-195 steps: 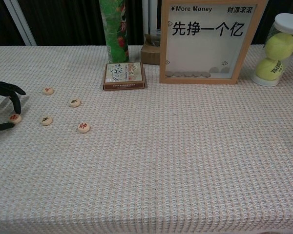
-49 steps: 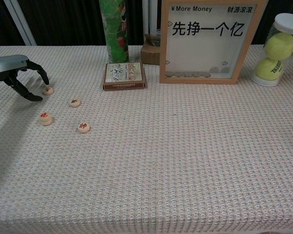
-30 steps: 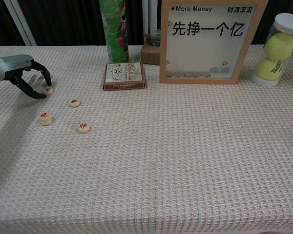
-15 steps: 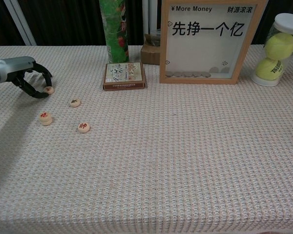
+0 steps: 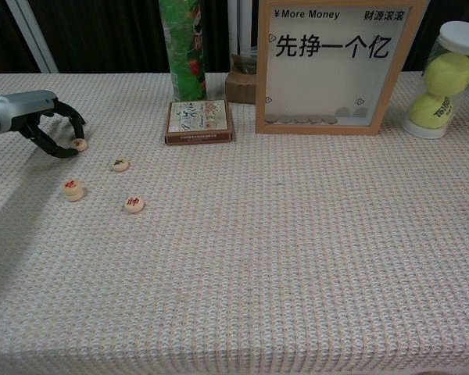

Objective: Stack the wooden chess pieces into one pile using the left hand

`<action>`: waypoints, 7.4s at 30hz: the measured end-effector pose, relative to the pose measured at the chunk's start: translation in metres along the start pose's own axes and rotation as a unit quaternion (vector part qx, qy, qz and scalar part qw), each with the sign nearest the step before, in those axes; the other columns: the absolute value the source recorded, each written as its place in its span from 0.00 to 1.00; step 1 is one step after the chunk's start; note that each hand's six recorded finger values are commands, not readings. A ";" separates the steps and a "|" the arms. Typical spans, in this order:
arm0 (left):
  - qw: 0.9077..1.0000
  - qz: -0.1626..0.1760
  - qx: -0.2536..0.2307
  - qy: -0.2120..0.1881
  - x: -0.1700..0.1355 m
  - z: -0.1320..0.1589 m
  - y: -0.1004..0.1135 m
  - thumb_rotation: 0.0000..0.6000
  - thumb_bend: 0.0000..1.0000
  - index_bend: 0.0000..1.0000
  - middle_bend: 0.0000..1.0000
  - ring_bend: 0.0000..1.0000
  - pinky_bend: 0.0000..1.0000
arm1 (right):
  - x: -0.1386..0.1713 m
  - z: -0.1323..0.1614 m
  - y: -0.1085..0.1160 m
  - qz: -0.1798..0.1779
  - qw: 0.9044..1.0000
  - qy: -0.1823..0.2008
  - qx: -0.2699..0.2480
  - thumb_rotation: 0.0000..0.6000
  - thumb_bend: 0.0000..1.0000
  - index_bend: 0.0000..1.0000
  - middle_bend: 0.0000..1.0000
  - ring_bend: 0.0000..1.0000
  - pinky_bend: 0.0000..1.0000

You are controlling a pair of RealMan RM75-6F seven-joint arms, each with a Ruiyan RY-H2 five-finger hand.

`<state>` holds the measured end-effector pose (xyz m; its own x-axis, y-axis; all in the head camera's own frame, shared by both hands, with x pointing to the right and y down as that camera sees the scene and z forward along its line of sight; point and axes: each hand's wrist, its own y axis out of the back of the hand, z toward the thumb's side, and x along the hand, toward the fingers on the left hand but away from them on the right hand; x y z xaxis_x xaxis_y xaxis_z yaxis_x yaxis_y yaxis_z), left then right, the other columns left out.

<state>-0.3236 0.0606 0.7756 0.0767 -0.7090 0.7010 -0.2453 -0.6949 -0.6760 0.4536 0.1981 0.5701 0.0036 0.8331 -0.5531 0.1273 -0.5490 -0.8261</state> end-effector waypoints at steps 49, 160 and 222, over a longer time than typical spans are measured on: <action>0.998 -0.016 0.019 -0.058 -0.114 0.039 -0.023 1.00 0.33 0.49 0.17 0.00 0.02 | 0.003 0.001 0.003 0.000 1.000 0.006 -0.011 1.00 0.34 0.00 0.00 0.00 0.00; 0.996 -0.052 0.074 -0.019 -0.033 0.090 -0.024 1.00 0.26 0.40 0.16 0.00 0.01 | 0.005 -0.007 0.006 0.005 1.000 -0.003 -0.018 1.00 0.34 0.00 0.00 0.00 0.00; 0.998 -0.019 0.058 -0.003 -0.096 0.070 0.002 1.00 0.31 0.50 0.19 0.00 0.01 | 0.004 -0.007 0.004 0.011 1.000 -0.002 -0.021 1.00 0.34 0.00 0.00 0.00 0.00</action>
<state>-0.2643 0.1192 0.6908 0.0896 -0.6819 0.7259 -0.1280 -0.7307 -0.6706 0.4612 0.1994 0.5651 0.0036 0.8209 -0.5710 0.1680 -0.5634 -0.8089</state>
